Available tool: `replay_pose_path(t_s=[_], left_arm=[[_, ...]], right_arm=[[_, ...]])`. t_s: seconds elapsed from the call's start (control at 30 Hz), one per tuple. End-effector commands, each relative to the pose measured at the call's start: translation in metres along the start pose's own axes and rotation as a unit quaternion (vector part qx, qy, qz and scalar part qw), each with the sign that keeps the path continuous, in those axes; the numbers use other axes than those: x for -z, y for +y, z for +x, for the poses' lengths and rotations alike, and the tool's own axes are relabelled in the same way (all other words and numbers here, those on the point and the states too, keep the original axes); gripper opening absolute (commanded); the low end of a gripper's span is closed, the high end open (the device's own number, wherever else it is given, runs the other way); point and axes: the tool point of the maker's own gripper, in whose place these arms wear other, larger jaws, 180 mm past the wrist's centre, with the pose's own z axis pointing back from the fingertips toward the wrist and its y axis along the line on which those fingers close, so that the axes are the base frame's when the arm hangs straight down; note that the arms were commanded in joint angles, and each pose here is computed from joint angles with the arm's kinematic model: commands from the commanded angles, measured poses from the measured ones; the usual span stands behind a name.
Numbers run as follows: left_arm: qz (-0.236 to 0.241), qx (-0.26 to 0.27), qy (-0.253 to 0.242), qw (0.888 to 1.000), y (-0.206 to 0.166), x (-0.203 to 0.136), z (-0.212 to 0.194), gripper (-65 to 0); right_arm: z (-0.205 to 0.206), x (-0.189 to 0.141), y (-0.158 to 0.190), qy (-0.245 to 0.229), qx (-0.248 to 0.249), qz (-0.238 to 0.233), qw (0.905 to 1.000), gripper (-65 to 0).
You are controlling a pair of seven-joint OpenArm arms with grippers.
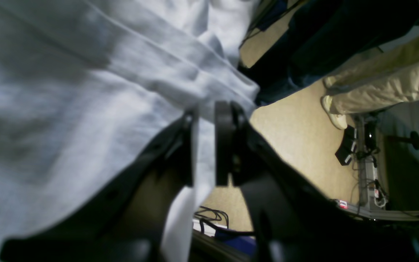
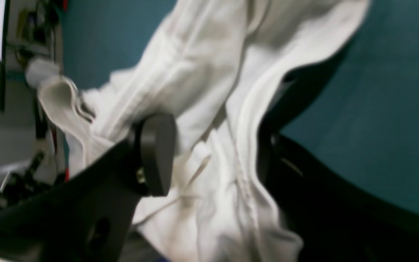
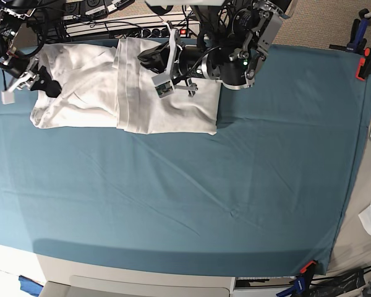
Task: Fold the T-shirt properly
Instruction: 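Hold the fold with the left gripper while the right gripper grasps the collar end, then lift the collar end and fold it onto the folded stack with the right gripper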
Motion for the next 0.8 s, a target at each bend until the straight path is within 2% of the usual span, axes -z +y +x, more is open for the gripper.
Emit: replay_pose_path(t_s=[0.0, 0.27, 0.63, 0.77], left_arm=[[-0.009, 0.008, -0.030, 0.999, -0.005, -0.001, 0.017, -55.5], [-0.009, 0.008, -0.030, 0.999, -0.005, -0.001, 0.017, -55.5], [-0.008, 0.008, -0.027, 1.000, -0.005, -0.001, 0.016, -55.5], [-0.008, 0.008, -0.022, 1.000, -0.005, -0.001, 0.014, -55.5]], right_arm=[[0.014, -0.002, 0.007, -0.008, -0.018, 0.008, 0.9998, -32.0], [-0.017, 0.025, 0.019, 0.063, -0.025, 0.030, 0.9973, -32.4], [-0.017, 0.024, 0.018, 0.067, -0.028, 0.028, 0.9970, -52.2], [-0.016, 0.024, 0.019, 0.066, -0.028, 0.028, 0.9970, -54.2]])
